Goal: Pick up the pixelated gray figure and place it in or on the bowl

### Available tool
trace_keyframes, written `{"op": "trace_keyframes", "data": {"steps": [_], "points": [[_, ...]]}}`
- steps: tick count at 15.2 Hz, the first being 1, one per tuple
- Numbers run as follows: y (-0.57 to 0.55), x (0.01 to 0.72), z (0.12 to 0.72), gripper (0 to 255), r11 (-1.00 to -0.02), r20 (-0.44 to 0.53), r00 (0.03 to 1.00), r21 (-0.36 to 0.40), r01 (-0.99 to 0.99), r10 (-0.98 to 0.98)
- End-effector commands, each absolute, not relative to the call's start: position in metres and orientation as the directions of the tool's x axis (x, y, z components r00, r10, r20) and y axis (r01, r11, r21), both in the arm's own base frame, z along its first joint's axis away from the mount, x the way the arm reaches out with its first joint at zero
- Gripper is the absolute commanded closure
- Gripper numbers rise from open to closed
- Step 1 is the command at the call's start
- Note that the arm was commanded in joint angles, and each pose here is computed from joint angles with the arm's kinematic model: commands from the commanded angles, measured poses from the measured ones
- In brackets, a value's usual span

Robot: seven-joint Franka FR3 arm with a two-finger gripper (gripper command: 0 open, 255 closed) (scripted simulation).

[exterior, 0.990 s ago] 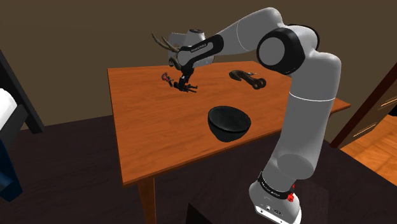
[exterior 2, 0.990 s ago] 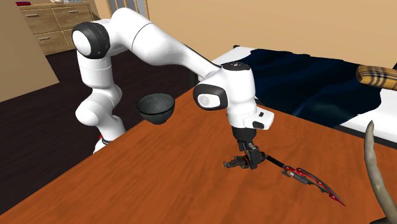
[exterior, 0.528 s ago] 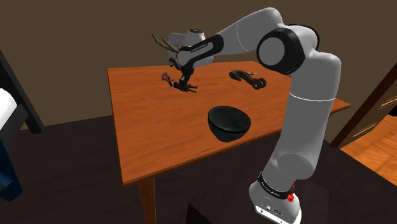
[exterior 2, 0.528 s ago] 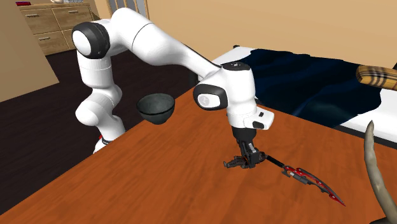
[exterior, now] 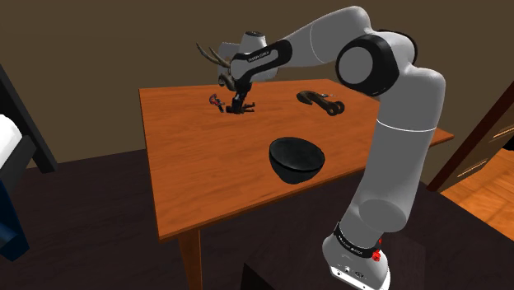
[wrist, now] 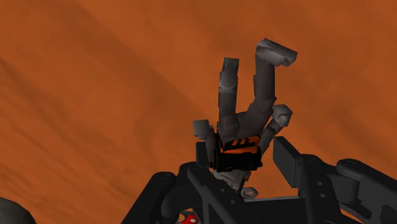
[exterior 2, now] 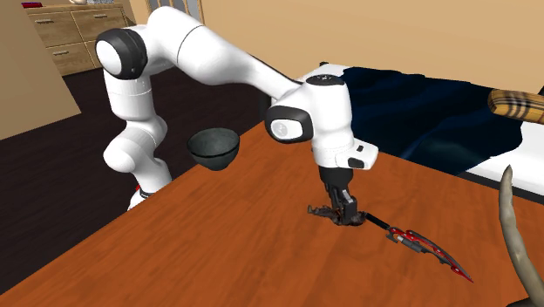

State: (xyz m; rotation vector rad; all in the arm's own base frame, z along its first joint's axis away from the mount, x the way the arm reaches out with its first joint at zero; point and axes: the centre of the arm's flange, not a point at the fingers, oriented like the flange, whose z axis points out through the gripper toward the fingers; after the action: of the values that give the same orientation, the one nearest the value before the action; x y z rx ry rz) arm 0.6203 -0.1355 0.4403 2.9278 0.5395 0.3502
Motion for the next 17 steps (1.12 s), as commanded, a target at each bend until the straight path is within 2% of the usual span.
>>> {"op": "trace_keyframes", "data": {"steps": [1,17], "points": [[-0.136,0.621,0.451,255,-0.925,0.201,0.908,0.182,0.333,0.367],[-0.136,0.621,0.536,255,-0.925,0.201,0.908,0.182,0.333,0.367]]}}
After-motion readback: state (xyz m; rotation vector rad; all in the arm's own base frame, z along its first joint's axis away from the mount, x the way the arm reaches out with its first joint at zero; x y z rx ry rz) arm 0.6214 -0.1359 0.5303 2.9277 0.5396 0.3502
